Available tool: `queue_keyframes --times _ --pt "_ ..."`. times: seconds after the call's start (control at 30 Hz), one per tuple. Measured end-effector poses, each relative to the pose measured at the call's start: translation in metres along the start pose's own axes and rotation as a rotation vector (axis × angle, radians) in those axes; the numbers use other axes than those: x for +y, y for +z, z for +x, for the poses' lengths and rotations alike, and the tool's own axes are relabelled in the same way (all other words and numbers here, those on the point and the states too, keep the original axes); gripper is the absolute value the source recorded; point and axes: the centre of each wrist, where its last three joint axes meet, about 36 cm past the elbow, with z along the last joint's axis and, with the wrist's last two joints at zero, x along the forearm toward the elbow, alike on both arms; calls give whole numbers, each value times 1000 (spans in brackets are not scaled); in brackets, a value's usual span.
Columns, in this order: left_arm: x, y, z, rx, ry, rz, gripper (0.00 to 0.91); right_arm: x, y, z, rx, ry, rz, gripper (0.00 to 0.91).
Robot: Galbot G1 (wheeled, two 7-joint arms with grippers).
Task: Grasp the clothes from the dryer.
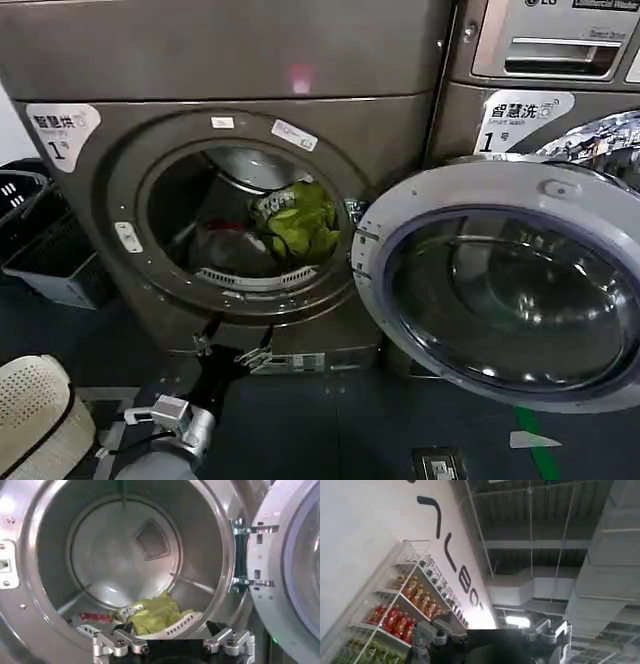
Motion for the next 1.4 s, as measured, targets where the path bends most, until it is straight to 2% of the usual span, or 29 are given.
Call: queue_keyframes --times 1.4 --pt "2 -7 2 -9 -8 -13 907 -3 -8 1 -26 -4 2 907"
